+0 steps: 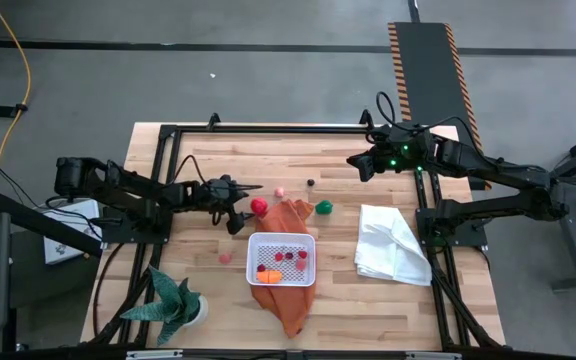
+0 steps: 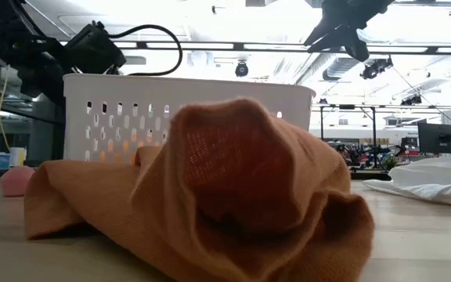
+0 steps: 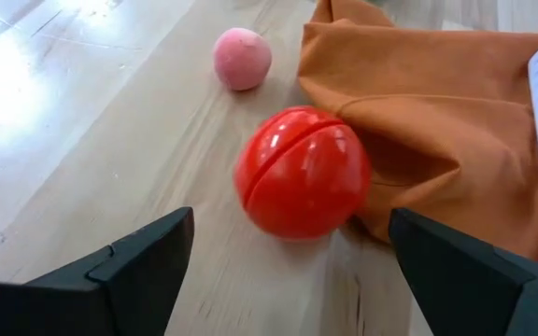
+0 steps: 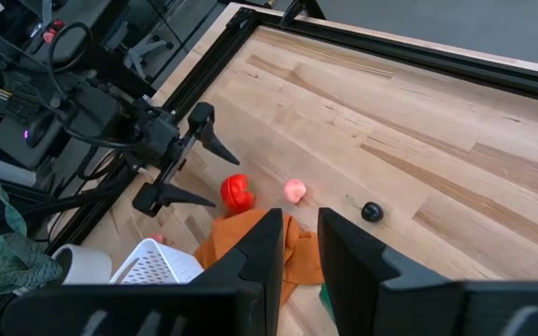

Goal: Pick and placing Produce into tupperware
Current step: Put the red tomato into the white basket

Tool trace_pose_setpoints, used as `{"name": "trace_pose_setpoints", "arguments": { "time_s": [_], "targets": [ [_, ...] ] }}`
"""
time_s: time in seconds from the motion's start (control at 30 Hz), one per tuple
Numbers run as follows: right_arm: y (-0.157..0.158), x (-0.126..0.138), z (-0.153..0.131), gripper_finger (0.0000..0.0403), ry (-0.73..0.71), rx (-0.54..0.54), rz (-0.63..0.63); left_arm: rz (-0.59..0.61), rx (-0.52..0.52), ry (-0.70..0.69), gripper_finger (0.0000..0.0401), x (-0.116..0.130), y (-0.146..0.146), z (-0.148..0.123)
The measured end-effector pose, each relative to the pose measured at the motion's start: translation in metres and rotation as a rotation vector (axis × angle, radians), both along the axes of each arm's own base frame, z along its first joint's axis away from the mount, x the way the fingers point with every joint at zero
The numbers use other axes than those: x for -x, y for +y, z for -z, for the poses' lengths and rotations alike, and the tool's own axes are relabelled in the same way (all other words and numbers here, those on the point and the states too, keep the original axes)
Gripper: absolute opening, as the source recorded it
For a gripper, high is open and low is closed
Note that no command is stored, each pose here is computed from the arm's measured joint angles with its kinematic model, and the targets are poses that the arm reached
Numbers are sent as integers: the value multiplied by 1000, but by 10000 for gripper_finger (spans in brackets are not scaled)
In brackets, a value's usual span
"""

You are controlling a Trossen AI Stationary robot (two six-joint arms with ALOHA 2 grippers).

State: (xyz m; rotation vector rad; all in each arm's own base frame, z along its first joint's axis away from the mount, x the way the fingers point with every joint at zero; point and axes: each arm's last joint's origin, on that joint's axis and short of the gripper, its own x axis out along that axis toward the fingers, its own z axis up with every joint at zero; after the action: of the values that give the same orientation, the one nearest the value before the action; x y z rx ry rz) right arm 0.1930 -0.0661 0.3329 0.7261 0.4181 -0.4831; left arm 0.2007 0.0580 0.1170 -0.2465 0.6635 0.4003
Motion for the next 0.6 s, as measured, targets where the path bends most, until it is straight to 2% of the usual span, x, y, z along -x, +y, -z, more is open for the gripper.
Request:
{"name": "trace_pose_setpoints", "arguments": {
  "time_s": [0.4, 0.6],
  "targets": [
    [0, 0, 0, 62, 0, -1, 1, 40, -44, 19, 349, 0, 0, 1],
    [0, 0, 0, 62, 0, -2, 1, 72, -5, 53, 349, -3, 0, 13]
  ]
}}
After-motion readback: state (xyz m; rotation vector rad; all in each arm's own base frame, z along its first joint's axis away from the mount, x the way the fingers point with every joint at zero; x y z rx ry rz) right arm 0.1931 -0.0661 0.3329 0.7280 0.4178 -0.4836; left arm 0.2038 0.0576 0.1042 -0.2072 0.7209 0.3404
